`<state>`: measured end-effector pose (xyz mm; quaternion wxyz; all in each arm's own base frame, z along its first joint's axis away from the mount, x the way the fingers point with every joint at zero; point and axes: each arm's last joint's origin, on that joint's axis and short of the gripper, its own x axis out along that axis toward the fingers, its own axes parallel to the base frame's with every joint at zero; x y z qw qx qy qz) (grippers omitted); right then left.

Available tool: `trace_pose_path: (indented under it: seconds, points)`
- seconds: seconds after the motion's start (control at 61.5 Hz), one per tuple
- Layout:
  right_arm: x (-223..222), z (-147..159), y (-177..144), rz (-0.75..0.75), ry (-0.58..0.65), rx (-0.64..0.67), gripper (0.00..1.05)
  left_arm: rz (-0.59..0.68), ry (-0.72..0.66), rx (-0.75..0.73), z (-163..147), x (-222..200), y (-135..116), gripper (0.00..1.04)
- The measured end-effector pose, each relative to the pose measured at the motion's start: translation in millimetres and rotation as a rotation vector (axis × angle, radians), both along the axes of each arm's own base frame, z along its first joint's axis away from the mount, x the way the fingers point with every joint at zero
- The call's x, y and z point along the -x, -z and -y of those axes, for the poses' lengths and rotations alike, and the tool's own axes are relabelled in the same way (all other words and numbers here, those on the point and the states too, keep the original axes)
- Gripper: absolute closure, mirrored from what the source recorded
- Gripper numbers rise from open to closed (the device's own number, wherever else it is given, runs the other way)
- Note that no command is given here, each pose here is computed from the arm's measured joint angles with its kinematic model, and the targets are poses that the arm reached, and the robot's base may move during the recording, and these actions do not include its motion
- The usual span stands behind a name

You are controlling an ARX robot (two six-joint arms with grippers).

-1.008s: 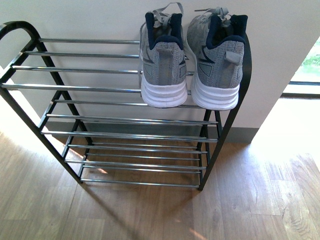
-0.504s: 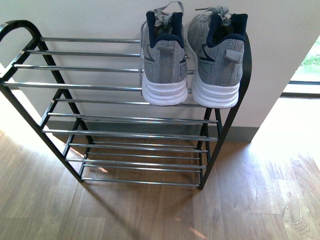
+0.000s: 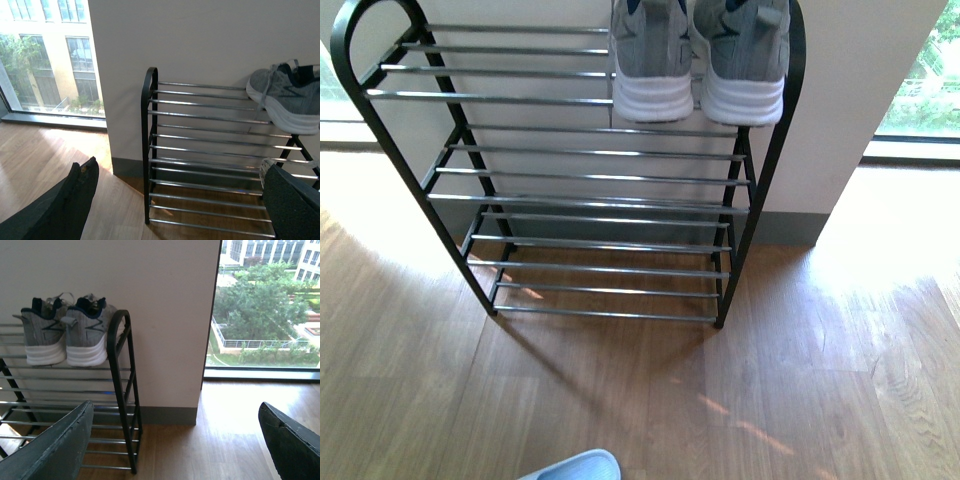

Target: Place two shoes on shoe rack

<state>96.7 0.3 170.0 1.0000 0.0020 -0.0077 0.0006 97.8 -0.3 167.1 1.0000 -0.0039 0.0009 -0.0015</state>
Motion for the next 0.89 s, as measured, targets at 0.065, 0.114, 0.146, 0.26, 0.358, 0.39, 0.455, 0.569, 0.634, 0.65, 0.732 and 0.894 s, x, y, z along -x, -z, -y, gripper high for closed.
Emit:
trace_pose_path:
  seconds: [0.065, 0.114, 0.146, 0.26, 0.358, 0.39, 0.455, 0.569, 0.634, 0.65, 0.732, 0.894]
  points:
    - [0.0, 0.0, 0.0, 0.000, 0.000, 0.000, 0.09, 0.000, 0.000, 0.000, 0.0, 0.0, 0.0, 0.09]
    - [0.0, 0.0, 0.0, 0.000, -0.001, 0.000, 0.09, 0.000, 0.000, 0.000, 0.0, 0.0, 0.0, 0.09]
    - [0.0, 0.0, 0.0, 0.000, -0.001, 0.000, 0.09, 0.000, 0.000, 0.000, 0.0, 0.0, 0.0, 0.09]
    - [0.0, 0.0, 0.0, 0.000, 0.000, 0.001, 0.09, 0.000, 0.000, 0.000, 0.0, 0.0, 0.0, 0.09]
    - [0.0, 0.0, 0.0, 0.000, 0.000, 0.001, 0.09, 0.000, 0.000, 0.000, 0.0, 0.0, 0.0, 0.09]
    - [0.0, 0.0, 0.0, 0.000, 0.000, 0.001, 0.09, 0.000, 0.000, 0.000, 0.0, 0.0, 0.0, 0.09]
    - [0.0, 0.0, 0.0, 0.000, 0.000, 0.001, 0.09, 0.000, 0.000, 0.000, 0.0, 0.0, 0.0, 0.09]
    - [0.0, 0.0, 0.0, 0.000, 0.000, 0.001, 0.09, 0.000, 0.000, 0.000, 0.0, 0.0, 0.0, 0.09]
    - [0.1, -0.1, 0.0, 0.000, -0.002, 0.001, 0.09, 0.000, 0.000, 0.000, 0.0, 0.0, 0.0, 0.09]
    - [0.1, -0.1, 0.0, 0.000, -0.002, 0.001, 0.09, 0.000, 0.000, 0.000, 0.0, 0.0, 0.0, 0.09]
    - [0.0, 0.0, 0.0, 0.000, -0.001, 0.001, 0.09, 0.000, 0.000, 0.000, 0.0, 0.0, 0.0, 0.09]
    - [0.0, 0.0, 0.0, 0.000, -0.001, 0.001, 0.09, 0.000, 0.000, 0.000, 0.0, 0.0, 0.0, 0.09]
